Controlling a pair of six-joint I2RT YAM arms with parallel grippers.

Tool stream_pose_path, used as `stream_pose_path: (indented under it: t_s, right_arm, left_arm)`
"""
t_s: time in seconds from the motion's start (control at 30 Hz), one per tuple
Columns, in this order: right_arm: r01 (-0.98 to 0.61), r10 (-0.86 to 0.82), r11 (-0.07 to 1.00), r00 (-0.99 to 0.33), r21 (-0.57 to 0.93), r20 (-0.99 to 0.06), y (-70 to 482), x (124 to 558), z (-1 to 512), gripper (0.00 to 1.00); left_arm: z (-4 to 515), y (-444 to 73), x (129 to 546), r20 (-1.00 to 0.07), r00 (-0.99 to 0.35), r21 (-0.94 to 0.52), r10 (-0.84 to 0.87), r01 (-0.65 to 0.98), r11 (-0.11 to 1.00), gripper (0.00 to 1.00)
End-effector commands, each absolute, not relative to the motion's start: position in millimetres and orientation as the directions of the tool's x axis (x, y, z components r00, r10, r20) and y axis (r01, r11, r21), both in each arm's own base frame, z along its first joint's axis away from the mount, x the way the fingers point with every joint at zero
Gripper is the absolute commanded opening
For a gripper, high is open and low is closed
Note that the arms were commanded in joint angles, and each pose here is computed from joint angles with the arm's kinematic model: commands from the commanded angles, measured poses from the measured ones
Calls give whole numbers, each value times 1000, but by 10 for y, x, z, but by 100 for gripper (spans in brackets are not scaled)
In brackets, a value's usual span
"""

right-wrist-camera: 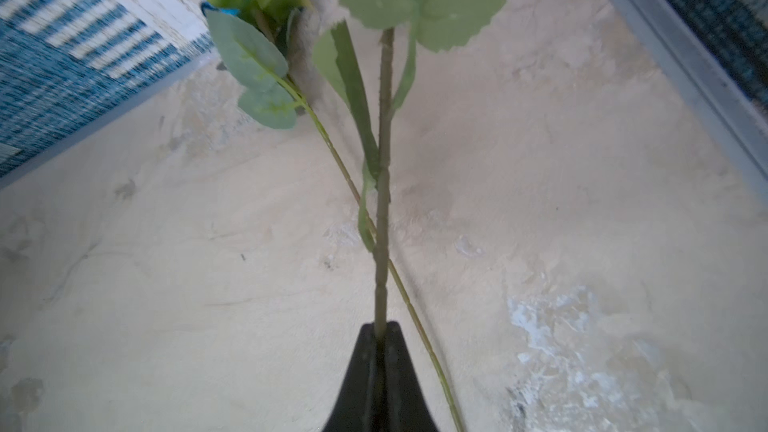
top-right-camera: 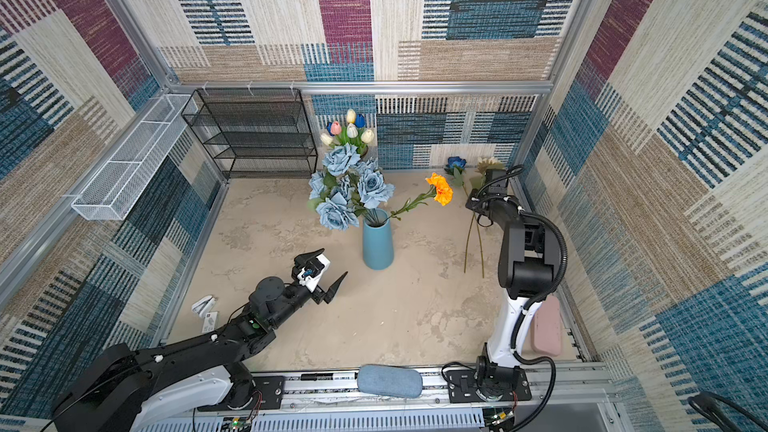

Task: Arrange the flowers into the vase
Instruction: 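Lift the cream sunflower upward with the right gripper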

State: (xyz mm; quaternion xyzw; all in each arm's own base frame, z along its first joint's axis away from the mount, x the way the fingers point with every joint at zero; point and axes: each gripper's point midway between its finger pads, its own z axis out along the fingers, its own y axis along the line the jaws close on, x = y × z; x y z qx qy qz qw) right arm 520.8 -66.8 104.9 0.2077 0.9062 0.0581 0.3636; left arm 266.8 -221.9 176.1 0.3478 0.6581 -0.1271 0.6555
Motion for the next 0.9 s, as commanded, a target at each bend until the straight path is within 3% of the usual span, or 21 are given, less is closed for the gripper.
stream_pose_path:
  t_s: [0.0, 0.1, 0.23, 0.43, 0.63, 0.87]
  right_arm:
    - [301, 417, 909, -604, 290, -680, -618, 5175, 1401, 3]
    - [198, 376, 926, -543, 320, -751, -471, 5095, 1822, 1]
    - [-101, 303, 927, -362, 361, -881, -5, 4832, 2647, 0]
    - [-472, 255, 850, -17, 233, -967, 567, 4064, 3714, 0]
    - [-574, 256, 817, 288, 48, -923, 811, 3290, 4303, 0]
    - [-637, 314, 765, 494, -92, -811, 1053, 2521, 4761, 0]
  left_arm:
    - [1816, -2206, 2680, -948, 122, 304, 293, 610, 731, 91]
    - [1820, -2203, 2674, -949, 119, 301, 292, 612, 731, 91]
    - [1818, -2198, 2681, -948, 121, 305, 294, 607, 734, 91]
    - [1828, -2195, 2677, -949, 124, 305, 291, 607, 734, 91]
    - [1831, -2163, 2677, -947, 125, 311, 297, 595, 741, 91]
    - [1819, -2173, 2683, -945, 126, 316, 303, 596, 738, 91]
